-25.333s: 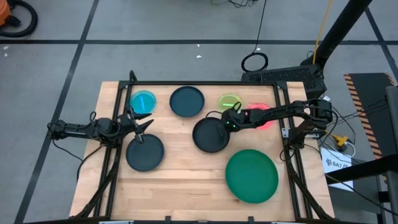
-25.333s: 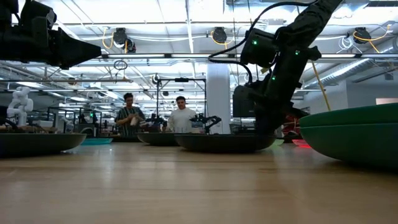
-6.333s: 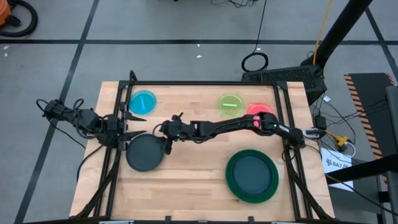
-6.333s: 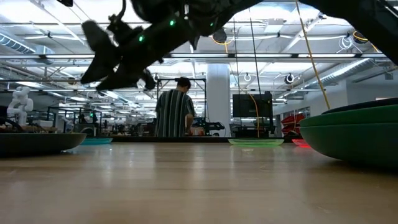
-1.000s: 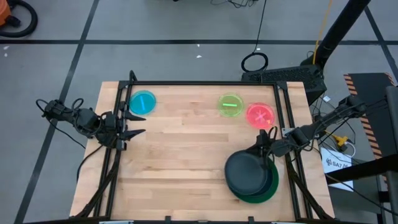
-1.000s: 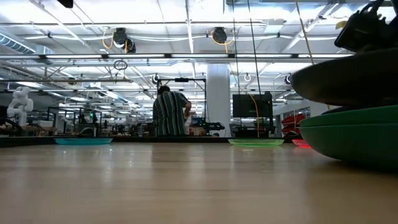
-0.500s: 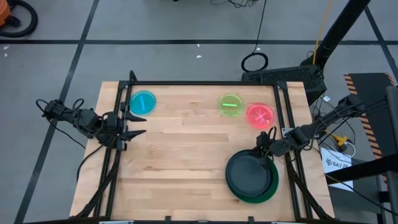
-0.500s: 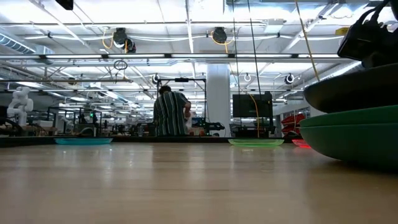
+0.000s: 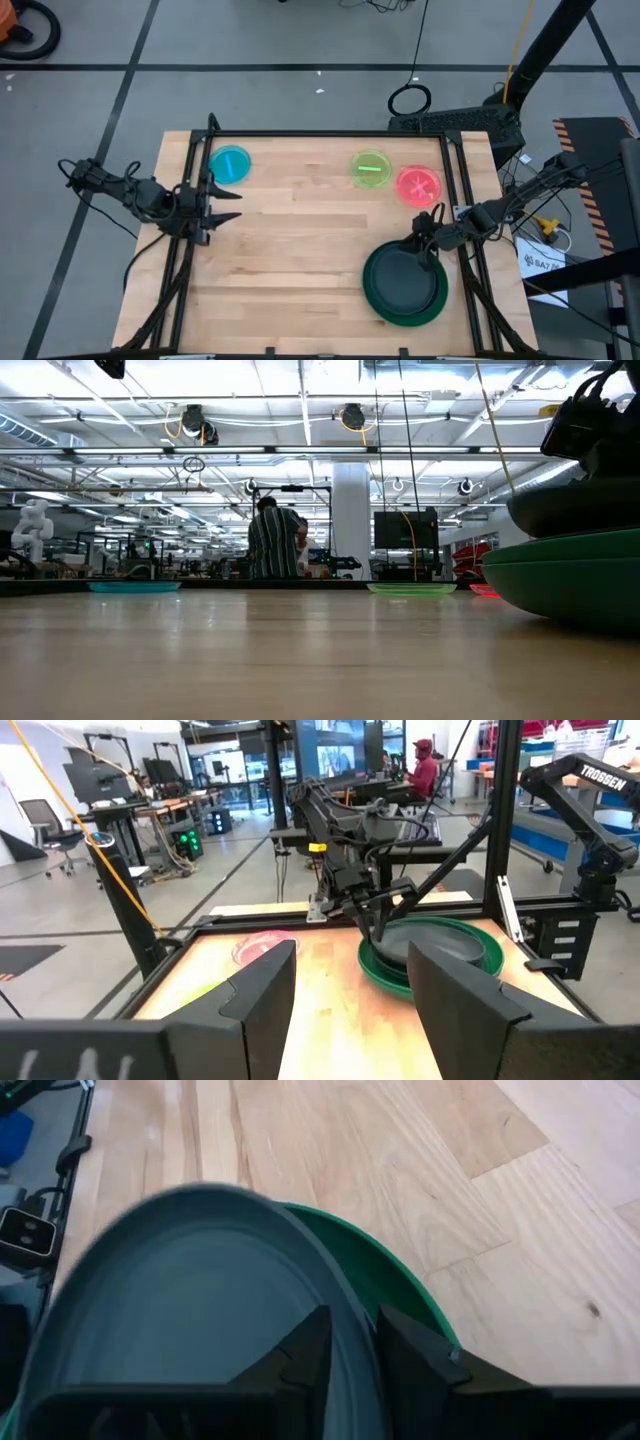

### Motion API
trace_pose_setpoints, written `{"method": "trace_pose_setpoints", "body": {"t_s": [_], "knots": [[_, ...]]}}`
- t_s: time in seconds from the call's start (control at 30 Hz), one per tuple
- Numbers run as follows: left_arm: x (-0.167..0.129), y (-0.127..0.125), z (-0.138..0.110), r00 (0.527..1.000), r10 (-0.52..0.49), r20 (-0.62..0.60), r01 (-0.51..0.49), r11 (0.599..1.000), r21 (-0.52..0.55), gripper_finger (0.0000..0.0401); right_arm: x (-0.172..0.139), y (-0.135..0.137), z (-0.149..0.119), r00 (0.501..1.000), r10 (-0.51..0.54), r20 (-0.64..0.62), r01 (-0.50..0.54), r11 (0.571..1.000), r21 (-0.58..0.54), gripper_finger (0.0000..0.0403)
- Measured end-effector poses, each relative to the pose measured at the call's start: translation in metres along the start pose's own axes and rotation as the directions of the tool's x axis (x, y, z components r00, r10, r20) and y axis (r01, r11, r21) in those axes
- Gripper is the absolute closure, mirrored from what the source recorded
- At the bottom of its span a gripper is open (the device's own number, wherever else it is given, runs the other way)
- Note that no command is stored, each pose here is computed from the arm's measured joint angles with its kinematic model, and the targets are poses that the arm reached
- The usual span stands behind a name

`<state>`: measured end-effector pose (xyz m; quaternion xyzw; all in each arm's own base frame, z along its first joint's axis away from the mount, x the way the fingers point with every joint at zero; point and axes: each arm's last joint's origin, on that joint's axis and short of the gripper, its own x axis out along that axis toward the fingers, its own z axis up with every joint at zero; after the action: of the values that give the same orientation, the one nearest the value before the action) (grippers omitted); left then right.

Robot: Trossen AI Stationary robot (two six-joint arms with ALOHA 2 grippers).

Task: Stack plastic plates
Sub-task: Stack the dark blue plate on top of the dark blue plate, then stack the light green plate on top of the dark blue plate

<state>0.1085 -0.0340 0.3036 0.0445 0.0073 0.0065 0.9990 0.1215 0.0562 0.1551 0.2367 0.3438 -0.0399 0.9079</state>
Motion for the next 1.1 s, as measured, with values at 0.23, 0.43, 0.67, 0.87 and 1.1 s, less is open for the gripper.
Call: {"method": "trace_pose_setpoints", "body": {"t_s": [0.23,0.43,0.67,0.87,1.1], "knots": [[0.006,-0.003,-0.001,1.0,-0.001,-0.008,0.001,1.0,0.001,0.0201,-0.001,0.001,0.001,1.0,0.003,0.003,-0.003,0.999,0.044,0.0294],[0.01,-0.005,-0.002,1.0,-0.001,-0.017,0.001,1.0,0.003,0.0201,-0.004,0.005,0.007,1.0,0.012,0.024,-0.013,0.998,0.061,0.0291],[0.012,-0.005,-0.001,1.0,0.0,-0.007,0.0,1.0,-0.001,0.0201,-0.005,0.003,0.006,1.0,-0.012,-0.004,0.012,0.989,0.144,0.0291],[0.012,-0.005,0.0,1.0,0.0,-0.006,0.0,1.0,-0.004,0.0201,-0.005,-0.001,0.001,0.996,-0.044,-0.073,0.058,0.975,0.214,0.0291],[0.013,-0.006,-0.001,1.0,0.0,-0.009,0.0,1.0,-0.003,0.0201,-0.005,0.0,0.002,0.998,-0.047,-0.043,0.056,0.972,0.229,0.0291]]}}
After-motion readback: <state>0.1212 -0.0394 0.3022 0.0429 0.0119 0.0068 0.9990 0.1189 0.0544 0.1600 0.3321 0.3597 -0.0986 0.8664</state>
